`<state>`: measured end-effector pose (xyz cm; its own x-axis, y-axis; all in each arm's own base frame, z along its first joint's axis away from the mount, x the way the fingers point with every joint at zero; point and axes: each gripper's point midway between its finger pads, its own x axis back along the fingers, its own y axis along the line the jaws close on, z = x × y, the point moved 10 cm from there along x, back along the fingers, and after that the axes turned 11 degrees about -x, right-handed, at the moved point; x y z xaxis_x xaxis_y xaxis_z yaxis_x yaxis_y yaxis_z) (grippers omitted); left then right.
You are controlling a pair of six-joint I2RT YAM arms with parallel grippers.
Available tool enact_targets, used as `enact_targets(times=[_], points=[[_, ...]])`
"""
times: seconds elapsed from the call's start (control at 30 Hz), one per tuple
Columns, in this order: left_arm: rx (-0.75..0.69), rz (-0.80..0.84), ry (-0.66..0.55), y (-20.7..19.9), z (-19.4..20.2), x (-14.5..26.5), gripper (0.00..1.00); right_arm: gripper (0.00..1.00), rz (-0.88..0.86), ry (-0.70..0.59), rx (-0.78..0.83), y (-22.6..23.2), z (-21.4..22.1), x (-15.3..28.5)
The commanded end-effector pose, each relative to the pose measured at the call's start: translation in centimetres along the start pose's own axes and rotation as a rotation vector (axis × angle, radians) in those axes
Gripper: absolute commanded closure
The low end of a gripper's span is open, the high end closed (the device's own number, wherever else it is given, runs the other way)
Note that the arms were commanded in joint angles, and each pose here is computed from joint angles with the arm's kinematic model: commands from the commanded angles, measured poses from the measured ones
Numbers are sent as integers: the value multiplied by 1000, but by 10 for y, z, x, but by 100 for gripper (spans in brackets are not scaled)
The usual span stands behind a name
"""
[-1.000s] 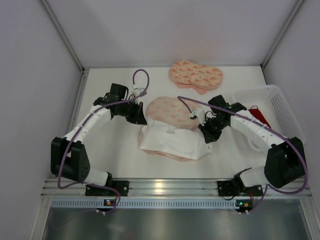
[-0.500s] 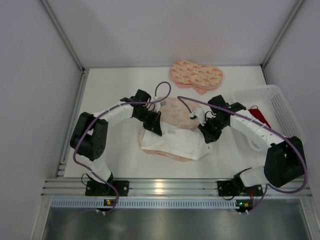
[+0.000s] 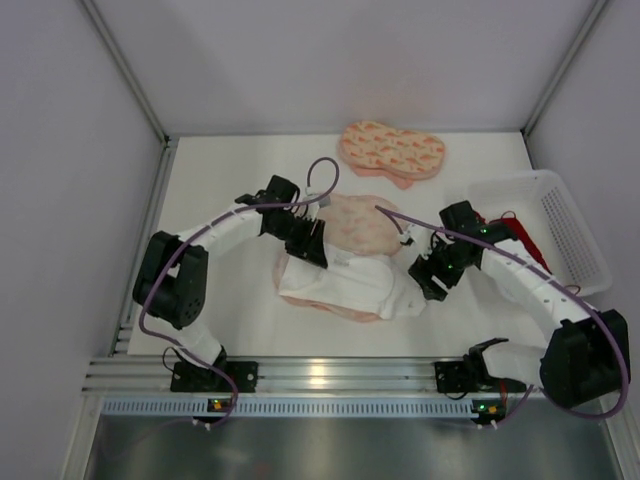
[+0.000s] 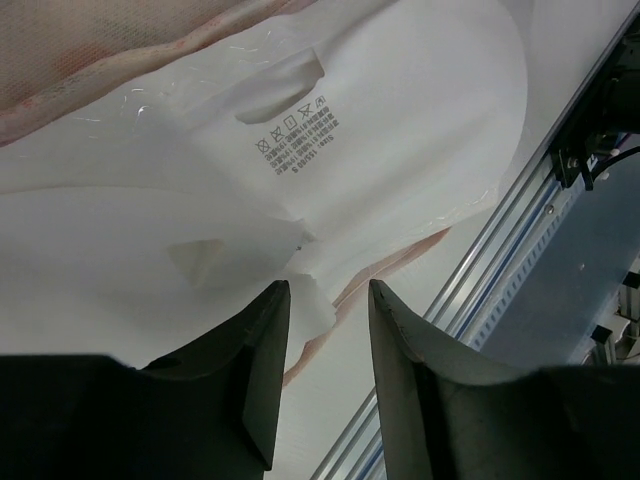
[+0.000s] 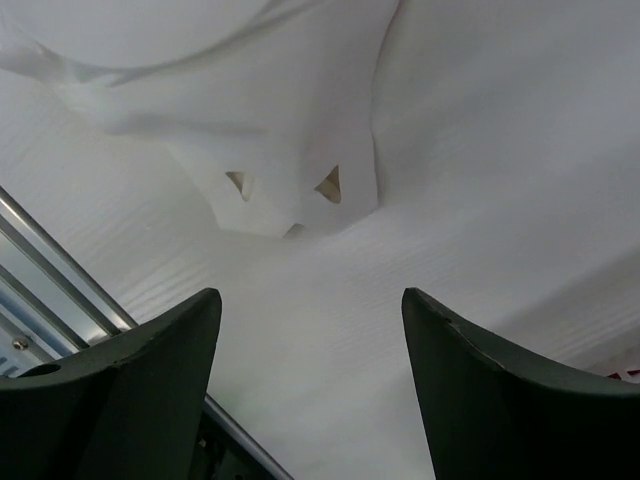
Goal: Place the bra in the laundry bag and zip it closed
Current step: Adjust the bra in the laundry bag.
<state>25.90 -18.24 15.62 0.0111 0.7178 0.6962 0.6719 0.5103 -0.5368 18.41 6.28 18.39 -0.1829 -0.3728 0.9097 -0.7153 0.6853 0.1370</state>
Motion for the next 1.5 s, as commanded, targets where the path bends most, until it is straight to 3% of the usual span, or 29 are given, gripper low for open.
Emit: enact_targets(times=[0.0,0.3,0.6,0.63,0.73,0.83,1.1,1.47], points=[[-77,-10,-86,-12,-12,17,57,27,30,18,61,-7,12,-14],[-113,-28,-125,-22,-19,30,54,40,19,32,69,-18,9,-52],[-130,-96,-173,-20,-22,47,53,44,12,51,66,-17,18,-76],[-119,-97,-176,-19,-22,49,53,48,10,59,69,-17,20,-79],[-86,-102,-198,-13,-23,58,54,88,12,81,79,-17,24,-78],[-57,-113,-218,-4,-22,66,54,100,17,52,98,-14,18,-63],[-46,-155,-234,10,-16,75,54,100,-70,-60,98,1,-22,-7],[9,-186,-232,21,-1,86,53,100,-250,-30,160,41,-85,-24]])
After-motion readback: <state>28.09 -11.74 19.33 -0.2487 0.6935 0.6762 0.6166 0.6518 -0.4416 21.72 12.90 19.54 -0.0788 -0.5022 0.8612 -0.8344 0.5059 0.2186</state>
